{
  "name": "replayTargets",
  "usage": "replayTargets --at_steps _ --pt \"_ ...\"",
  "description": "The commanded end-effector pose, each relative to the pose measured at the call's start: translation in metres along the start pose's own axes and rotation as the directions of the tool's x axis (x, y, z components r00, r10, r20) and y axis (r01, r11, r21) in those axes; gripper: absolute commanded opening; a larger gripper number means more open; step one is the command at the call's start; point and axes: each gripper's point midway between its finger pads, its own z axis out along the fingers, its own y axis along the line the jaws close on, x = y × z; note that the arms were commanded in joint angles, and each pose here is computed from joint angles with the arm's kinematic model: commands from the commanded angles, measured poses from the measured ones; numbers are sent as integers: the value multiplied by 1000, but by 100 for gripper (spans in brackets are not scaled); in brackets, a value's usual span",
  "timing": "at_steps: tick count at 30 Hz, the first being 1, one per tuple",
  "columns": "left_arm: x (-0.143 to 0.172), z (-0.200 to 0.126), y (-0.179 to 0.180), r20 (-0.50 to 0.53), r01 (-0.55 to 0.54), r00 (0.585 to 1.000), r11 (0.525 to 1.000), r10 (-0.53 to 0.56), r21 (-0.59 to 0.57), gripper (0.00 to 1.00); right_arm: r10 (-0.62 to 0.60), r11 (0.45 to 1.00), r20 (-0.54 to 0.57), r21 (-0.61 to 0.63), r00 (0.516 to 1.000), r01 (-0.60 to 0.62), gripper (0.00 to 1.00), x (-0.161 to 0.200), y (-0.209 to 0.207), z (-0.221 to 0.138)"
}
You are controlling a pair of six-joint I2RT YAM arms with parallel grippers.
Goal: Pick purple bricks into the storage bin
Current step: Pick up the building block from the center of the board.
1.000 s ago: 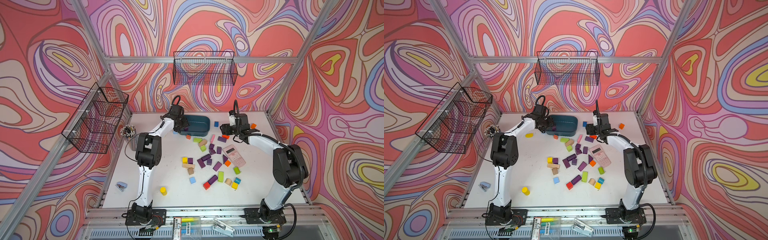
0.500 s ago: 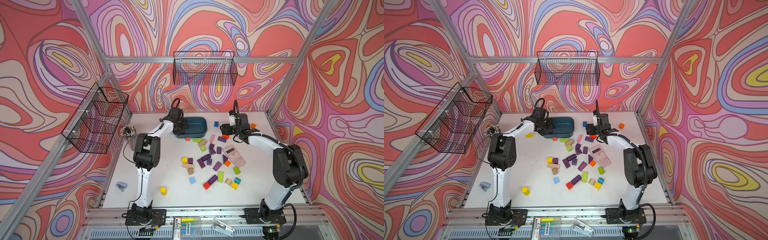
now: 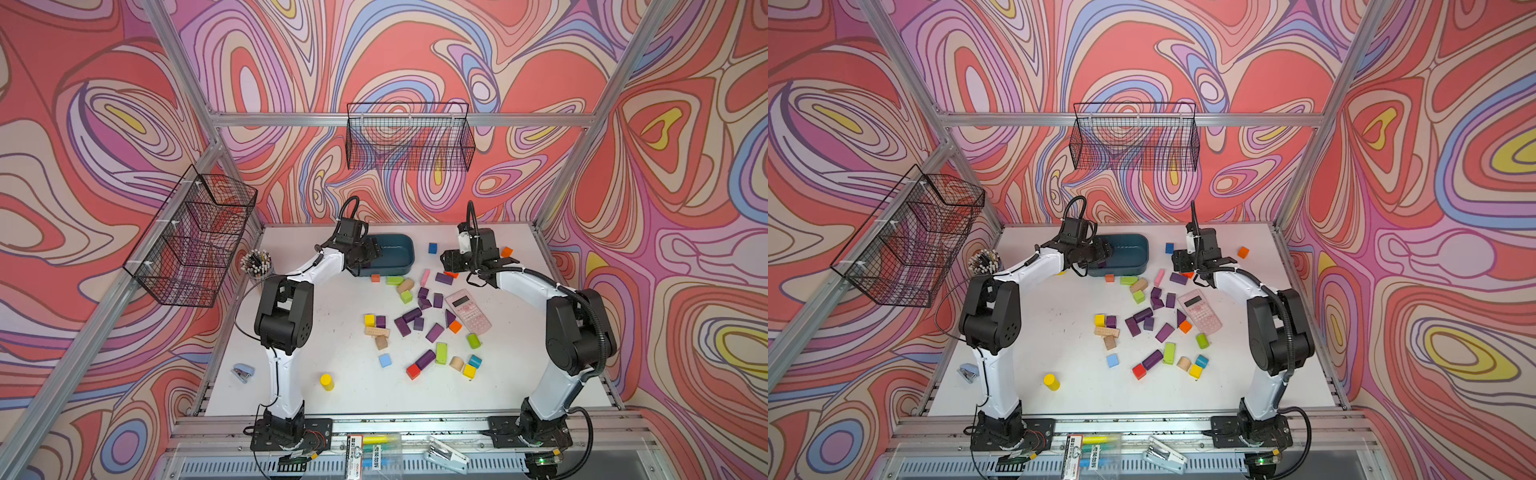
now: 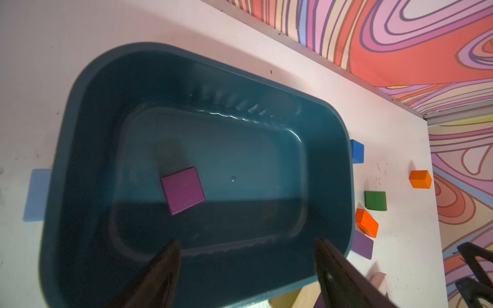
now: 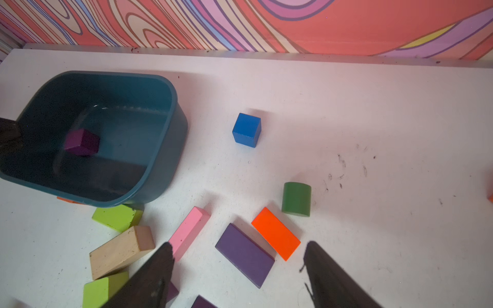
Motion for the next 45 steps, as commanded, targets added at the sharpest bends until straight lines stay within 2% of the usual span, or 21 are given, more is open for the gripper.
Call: replayTargets --at_steps 1,8,10,19,29,36,45 --pt "-3 -17 -22 37 -73 997 996 71 52 86 16 1000 -20 1 1000 -16 81 5 2 -4" --pt "15 -29 -27 24 -141 990 990 141 23 87 47 999 -61 5 997 -47 81 16 1 -4" --pt "22 -33 -26 4 -160 987 987 160 7 87 63 998 -44 8 997 -63 81 11 2 -13" --pt "41 -56 -22 -84 -277 960 955 269 -103 87 143 990 -80 8 986 -143 81 21 2 -9" --pt "49 -81 -14 -132 -340 938 923 320 -181 87 296 949 -67 136 953 -285 80 24 -19 9" --pt "60 -98 1 -152 -391 919 891 364 -231 88 336 927 -76 203 939 -315 80 28 -29 16" --pt "76 -118 -6 -182 -422 903 884 390 -201 89 351 916 -106 245 930 -318 79 29 -31 13"
